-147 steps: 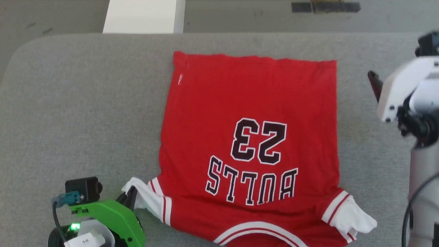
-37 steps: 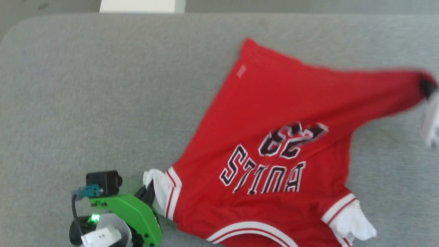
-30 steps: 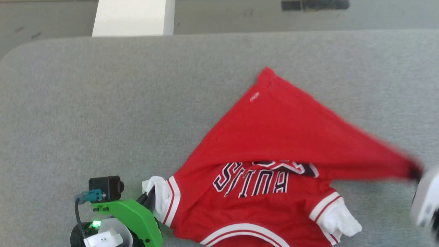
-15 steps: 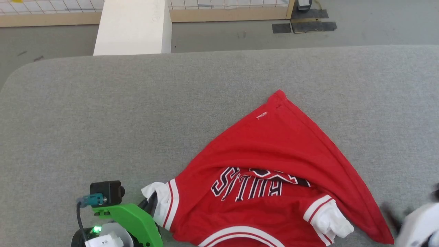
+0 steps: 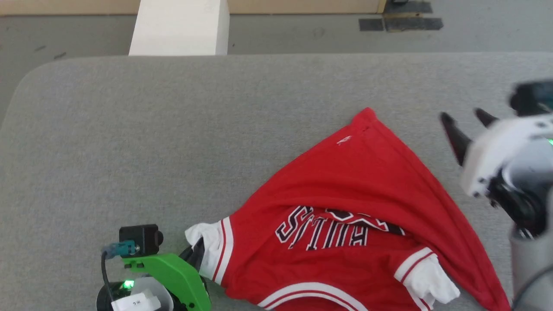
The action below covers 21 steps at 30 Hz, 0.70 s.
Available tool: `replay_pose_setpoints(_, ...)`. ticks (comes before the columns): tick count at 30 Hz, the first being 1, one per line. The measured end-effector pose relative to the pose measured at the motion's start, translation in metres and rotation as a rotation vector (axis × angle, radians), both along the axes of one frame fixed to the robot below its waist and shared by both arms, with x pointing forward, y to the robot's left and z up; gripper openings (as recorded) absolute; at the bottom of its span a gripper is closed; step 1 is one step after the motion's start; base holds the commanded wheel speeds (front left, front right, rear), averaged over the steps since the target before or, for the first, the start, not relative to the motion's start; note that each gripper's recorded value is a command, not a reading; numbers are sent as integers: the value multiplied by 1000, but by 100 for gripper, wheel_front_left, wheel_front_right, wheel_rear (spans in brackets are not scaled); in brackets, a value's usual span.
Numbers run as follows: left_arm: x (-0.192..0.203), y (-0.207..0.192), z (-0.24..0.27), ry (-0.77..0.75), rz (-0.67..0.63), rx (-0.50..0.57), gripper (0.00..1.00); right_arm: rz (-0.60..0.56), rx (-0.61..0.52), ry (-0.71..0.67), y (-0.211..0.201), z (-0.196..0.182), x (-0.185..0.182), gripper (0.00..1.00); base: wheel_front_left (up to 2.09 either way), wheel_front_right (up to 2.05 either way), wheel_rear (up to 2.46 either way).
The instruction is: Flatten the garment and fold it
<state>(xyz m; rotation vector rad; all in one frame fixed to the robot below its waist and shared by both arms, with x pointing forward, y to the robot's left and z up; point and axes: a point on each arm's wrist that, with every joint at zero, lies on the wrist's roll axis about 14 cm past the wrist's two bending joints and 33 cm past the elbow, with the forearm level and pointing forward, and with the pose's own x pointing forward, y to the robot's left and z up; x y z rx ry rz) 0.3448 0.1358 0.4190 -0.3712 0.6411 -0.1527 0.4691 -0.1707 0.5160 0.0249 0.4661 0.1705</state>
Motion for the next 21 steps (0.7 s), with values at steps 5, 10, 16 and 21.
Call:
replay_pose_setpoints(5,4,6,-6,11,21,-2,0,136,-131,129,42,-28,37,100,0,0,0)
replay_pose_setpoints(10,6,12,-16,34,52,-7,0,214,-288,310,59,-73,58,100,0,0,0)
replay_pose_setpoints(16,6,21,-31,71,84,-2,0,309,-423,468,76,-127,64,100,0,0,0)
replay_pose_setpoints(21,8,26,-43,98,108,-2,0,376,-448,542,93,-155,70,100,0,0,0)
